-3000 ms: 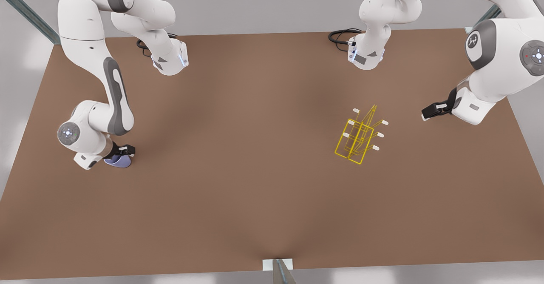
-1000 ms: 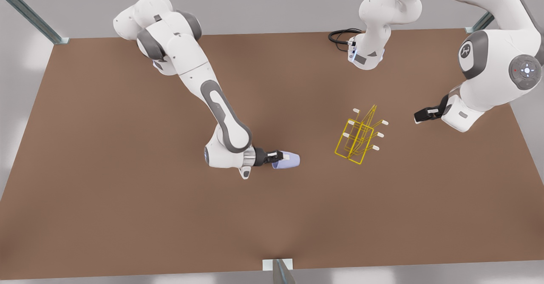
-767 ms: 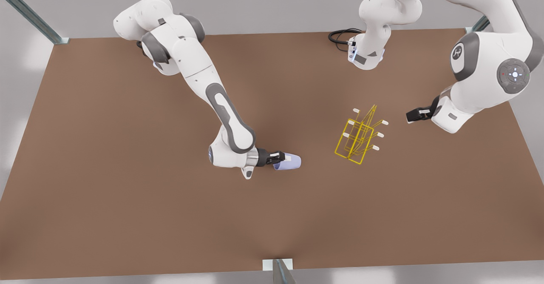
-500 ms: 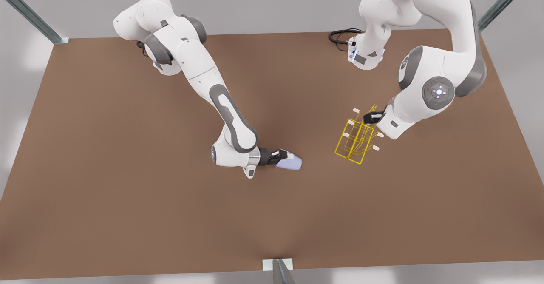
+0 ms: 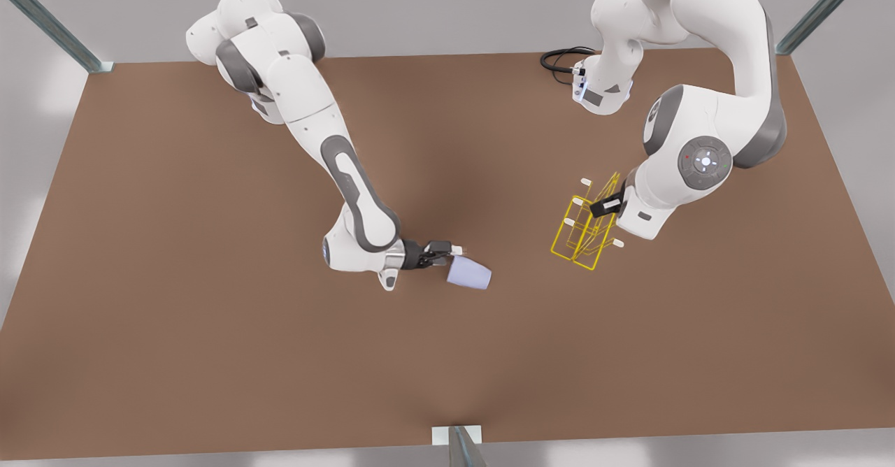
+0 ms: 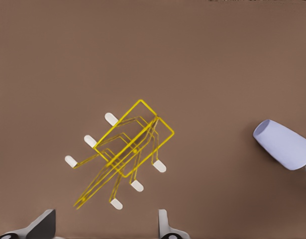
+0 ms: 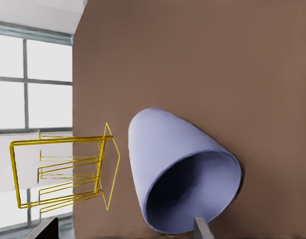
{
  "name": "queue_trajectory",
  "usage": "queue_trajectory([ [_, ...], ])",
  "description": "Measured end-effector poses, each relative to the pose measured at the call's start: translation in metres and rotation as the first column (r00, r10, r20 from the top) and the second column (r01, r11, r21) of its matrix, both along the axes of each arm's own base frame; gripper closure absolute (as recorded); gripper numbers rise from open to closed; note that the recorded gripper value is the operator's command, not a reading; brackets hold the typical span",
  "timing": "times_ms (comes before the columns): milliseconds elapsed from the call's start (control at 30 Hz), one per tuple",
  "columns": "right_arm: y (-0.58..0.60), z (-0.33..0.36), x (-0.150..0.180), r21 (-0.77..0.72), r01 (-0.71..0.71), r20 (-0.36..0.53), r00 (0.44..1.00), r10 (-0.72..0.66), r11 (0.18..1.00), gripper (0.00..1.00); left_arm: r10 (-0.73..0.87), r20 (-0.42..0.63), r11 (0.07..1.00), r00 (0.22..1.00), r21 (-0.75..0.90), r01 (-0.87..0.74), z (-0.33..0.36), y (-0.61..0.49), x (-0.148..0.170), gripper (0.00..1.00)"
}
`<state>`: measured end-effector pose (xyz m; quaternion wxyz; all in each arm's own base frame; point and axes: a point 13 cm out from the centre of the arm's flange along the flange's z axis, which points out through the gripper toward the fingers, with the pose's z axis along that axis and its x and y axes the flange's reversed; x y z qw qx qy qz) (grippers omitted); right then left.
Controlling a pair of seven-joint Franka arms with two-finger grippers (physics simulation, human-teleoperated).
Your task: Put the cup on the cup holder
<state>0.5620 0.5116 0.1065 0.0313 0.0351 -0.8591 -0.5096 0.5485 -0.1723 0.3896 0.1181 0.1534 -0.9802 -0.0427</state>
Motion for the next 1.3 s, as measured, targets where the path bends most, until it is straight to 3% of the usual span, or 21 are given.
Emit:
queue_trajectory([
  [167, -0.084, 0.029, 0.007, -0.046, -0.065, 0.013, 0.998, 0.066, 0.997, 0.0, 0.025, -0.033, 0.999, 0.999, 0.042, -0.023, -0.039, -0.044, -0.006, 0.0],
  [233, -0.176, 0.08, 0.051, -0.169, -0.141, 0.12, 0.979, 0.162, 0.976, 0.0, 0.046, -0.028, 0.997, 0.999, 0.062, -0.044, -0.067, -0.087, 0.0, 0.0],
  [300, -0.269, 0.163, 0.098, -0.476, -0.279, 0.215, 0.882, 0.418, 0.834, 0.0, 0.112, 0.0, 0.991, 0.994, 0.069, -0.112, -0.096, -0.123, 0.028, 0.0],
  [333, -0.284, 0.232, 0.093, -0.598, -0.319, 0.219, 0.817, 0.534, 0.735, 0.0, 0.162, 0.009, 0.984, 0.987, 0.073, -0.162, -0.113, -0.133, 0.04, 0.0],
  [367, -0.295, 0.301, 0.07, -0.681, -0.327, 0.214, 0.767, 0.605, 0.655, 0.0, 0.22, 0.016, 0.973, 0.975, 0.074, -0.221, -0.131, -0.14, 0.049, 0.0],
  [433, -0.335, 0.376, 0.021, -0.783, -0.306, 0.147, 0.755, 0.639, 0.542, 0.0, 0.345, 0.036, 0.934, 0.938, 0.08, -0.347, -0.168, -0.15, 0.062, 0.0],
  [533, -0.396, 0.369, -0.015, -0.829, -0.332, -0.022, 0.824, 0.566, 0.45, 0.0, 0.491, 0.081, 0.866, 0.867, 0.059, -0.496, -0.205, -0.188, 0.07, 0.0],
  [633, -0.45, 0.34, -0.026, -0.842, -0.344, -0.149, 0.889, 0.434, 0.416, 0.0, 0.618, 0.109, 0.783, 0.778, 0.007, -0.622, -0.213, -0.218, 0.077, 0.0],
  [800, -0.468, 0.293, -0.034, -0.839, -0.387, -0.289, 0.913, 0.288, 0.384, 0.0, 0.784, 0.119, 0.62, 0.609, -0.109, -0.777, -0.212, -0.245, 0.103, 0.0],
  [1067, -0.471, 0.298, -0.036, -0.862, -0.331, -0.293, 0.943, 0.157, 0.383, 0.0, 0.872, 0.062, 0.489, 0.486, -0.158, -0.858, -0.232, -0.282, 0.1, 0.0],
  [1300, -0.471, 0.307, -0.038, -0.874, -0.285, -0.275, 0.958, 0.083, 0.392, 0.0, 0.897, 0.056, 0.441, 0.438, -0.142, -0.886, -0.262, -0.29, 0.09, 0.0],
])
